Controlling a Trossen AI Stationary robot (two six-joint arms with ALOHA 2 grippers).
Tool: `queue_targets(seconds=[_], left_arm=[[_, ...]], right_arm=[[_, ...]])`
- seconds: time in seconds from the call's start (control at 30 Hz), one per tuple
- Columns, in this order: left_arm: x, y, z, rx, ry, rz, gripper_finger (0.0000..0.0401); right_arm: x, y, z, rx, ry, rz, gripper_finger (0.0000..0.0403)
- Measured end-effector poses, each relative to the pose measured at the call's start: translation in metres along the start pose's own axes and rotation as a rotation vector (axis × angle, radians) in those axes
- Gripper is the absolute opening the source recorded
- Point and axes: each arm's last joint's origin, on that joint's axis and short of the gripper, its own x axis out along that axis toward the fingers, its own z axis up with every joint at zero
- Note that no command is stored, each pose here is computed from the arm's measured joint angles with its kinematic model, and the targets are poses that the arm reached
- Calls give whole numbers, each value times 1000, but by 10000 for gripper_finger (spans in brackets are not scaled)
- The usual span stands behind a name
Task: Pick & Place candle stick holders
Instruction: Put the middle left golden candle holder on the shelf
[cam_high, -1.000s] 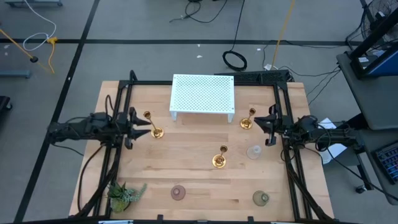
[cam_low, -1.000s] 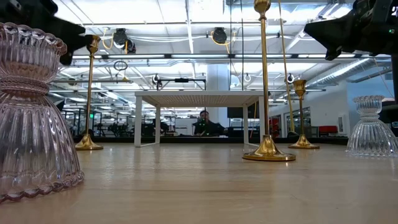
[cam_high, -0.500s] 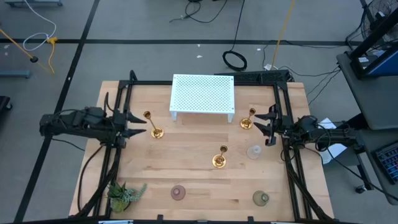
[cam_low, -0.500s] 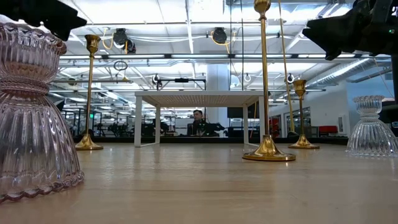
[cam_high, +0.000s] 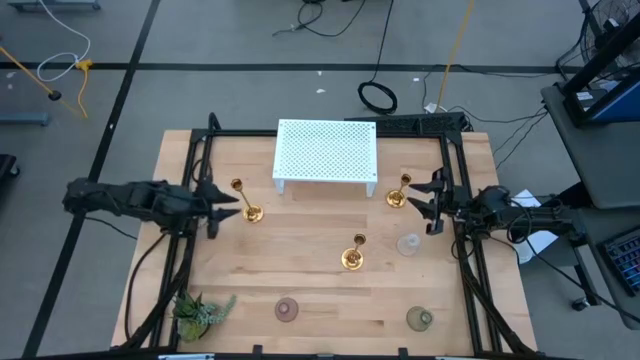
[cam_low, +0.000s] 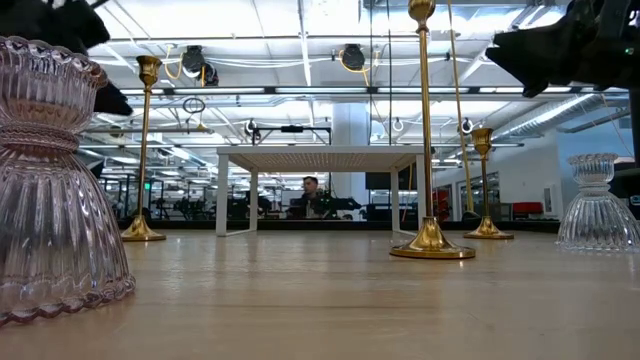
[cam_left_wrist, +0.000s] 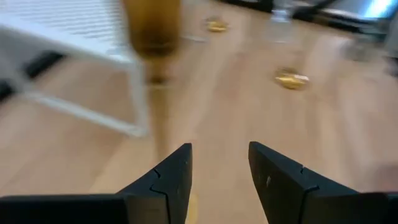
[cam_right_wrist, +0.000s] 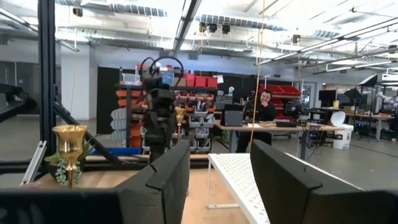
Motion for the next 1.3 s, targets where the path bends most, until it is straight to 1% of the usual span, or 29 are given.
queue_targets(seconds=[0.1, 0.17, 0.3, 0.43, 0.57, 0.63, 0.73, 0.87, 0.9, 0.93, 1.03, 1.13, 1.2, 1.3], left_arm=[[11, 2, -9, 6, 35, 137, 163], [17, 2, -12, 8, 30, 173, 163], [32, -2, -17, 22, 9, 163, 163], [43, -5, -20, 75, -9, 158, 163], [46, -6, -21, 69, 6, 181, 159], [47, -6, -22, 63, 18, 186, 146], [49, -6, -23, 65, 29, 189, 107], [49, -6, -23, 59, 25, 188, 37], [49, -6, -22, 56, 21, 187, 23], [49, -6, -21, 53, 14, 184, 17], [49, -9, -14, 20, -62, 159, 24], [49, -13, -3, 3, -155, 94, 30], [47, -16, 3, -2, -210, 41, 22], [43, -18, 14, -17, -247, 22, 15]], right_arm=[[0, 0, 0, 0, 3, 0, 166], [0, 0, -1, -1, 10, 0, 166], [1, 0, -2, -2, 16, 0, 165], [1, 0, -2, -3, 22, 0, 167], [2, 0, -3, -3, 25, 0, 165], [2, 0, -3, -3, 26, 0, 165], [2, 0, -4, -5, 41, 1, 166], [2, 0, -5, -6, 49, 1, 165], [2, 1, -5, -6, 50, 1, 165], [2, 0, -5, -6, 50, 1, 164], [2, 1, -5, -6, 50, 1, 165], [2, 1, -5, -6, 49, 1, 164], [2, 0, -5, -6, 49, 1, 162], [2, 0, -5, -6, 49, 1, 161]])
